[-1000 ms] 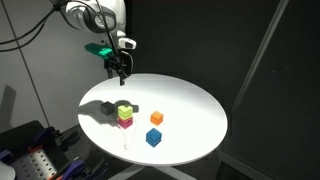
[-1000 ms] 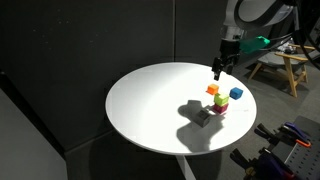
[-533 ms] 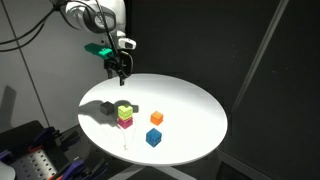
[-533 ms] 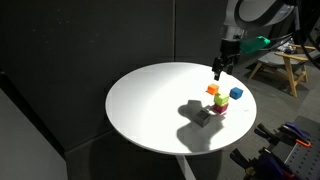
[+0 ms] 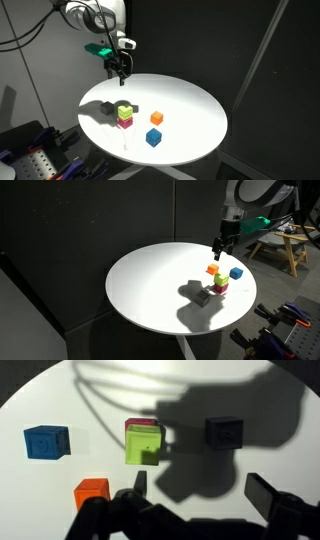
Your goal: Pick up the lime green block and put it on the pink block
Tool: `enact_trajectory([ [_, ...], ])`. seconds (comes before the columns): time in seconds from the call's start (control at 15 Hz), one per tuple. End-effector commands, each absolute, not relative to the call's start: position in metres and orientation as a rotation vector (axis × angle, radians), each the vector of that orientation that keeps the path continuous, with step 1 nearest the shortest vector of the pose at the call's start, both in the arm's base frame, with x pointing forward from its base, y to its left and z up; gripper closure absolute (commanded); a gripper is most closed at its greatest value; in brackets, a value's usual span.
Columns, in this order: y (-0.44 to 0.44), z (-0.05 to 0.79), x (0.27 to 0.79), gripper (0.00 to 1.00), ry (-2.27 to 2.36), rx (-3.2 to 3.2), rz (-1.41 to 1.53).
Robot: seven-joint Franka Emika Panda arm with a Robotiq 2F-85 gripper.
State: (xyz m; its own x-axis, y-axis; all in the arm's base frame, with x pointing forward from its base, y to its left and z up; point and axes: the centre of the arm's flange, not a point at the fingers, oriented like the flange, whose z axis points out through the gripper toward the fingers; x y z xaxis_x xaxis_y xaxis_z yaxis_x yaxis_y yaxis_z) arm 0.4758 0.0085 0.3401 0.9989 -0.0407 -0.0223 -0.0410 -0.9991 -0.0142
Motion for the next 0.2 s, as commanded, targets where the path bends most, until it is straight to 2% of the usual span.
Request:
enact_trajectory([
  [0.0, 0.0085, 0.3401, 0.4758, 0.0, 0.064, -3.126, 0.034],
  [0.13, 0.0085, 0.3401, 0.4758, 0.0, 0.064, -3.126, 0.035],
])
